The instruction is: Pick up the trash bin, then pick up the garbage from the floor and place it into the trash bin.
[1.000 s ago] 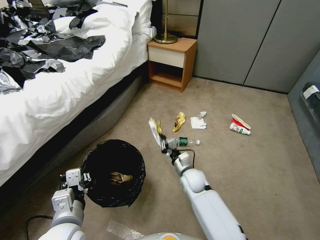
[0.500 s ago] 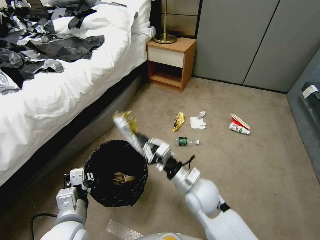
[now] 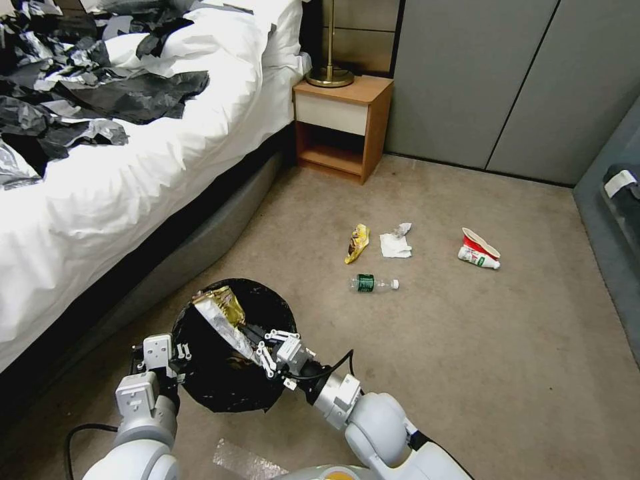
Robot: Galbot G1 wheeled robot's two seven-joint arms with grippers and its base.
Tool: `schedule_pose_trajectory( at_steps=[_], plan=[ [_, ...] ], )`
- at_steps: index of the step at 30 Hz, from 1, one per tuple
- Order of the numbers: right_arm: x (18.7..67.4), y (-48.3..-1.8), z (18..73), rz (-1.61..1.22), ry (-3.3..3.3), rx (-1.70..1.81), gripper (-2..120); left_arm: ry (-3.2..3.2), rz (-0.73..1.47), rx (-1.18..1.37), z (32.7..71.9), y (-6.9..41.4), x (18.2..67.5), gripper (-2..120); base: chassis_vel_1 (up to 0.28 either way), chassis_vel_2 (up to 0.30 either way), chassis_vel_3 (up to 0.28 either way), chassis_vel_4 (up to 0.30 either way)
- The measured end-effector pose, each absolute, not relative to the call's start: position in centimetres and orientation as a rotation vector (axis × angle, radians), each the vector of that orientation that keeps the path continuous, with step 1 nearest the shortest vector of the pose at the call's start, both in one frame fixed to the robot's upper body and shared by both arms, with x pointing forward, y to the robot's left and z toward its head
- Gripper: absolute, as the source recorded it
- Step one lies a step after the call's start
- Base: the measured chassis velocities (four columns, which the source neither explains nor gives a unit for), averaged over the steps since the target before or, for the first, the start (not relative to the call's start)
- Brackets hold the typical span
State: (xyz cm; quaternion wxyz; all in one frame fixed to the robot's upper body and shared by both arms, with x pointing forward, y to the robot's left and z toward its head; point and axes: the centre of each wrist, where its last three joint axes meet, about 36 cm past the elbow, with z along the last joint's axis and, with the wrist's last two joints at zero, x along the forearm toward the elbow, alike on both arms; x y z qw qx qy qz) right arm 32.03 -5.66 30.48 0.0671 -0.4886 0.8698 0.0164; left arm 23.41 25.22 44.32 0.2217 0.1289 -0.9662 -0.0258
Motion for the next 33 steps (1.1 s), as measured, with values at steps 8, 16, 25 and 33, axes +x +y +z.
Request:
schedule_pose_trajectory(
  at_steps=[8, 16, 25, 33],
  plan=[
    [32.0, -5.7, 29.4, 0.021, 2.653, -1.471, 14, -2.674, -0.068, 0.354, 44.6, 25.1, 23.3, 1, 0.0, 0.0, 0.0, 0.0],
    [32.1, -5.8, 29.5, 0.02, 2.658, -1.457, 42, -2.677, -0.071, 0.356, 44.8, 25.1, 23.1, 1, 0.0, 0.0, 0.0, 0.0],
    [31.9, -6.1, 29.9, 0.018, 2.663, -1.44, 77, -2.679, -0.071, 0.355, 45.0, 25.1, 23.0, 1, 0.0, 0.0, 0.0, 0.0],
    [31.7, -6.4, 30.6, 0.021, 2.66, -1.424, 99, -2.683, -0.073, 0.349, 45.1, 25.1, 22.9, 1, 0.0, 0.0, 0.0, 0.0]
  ],
)
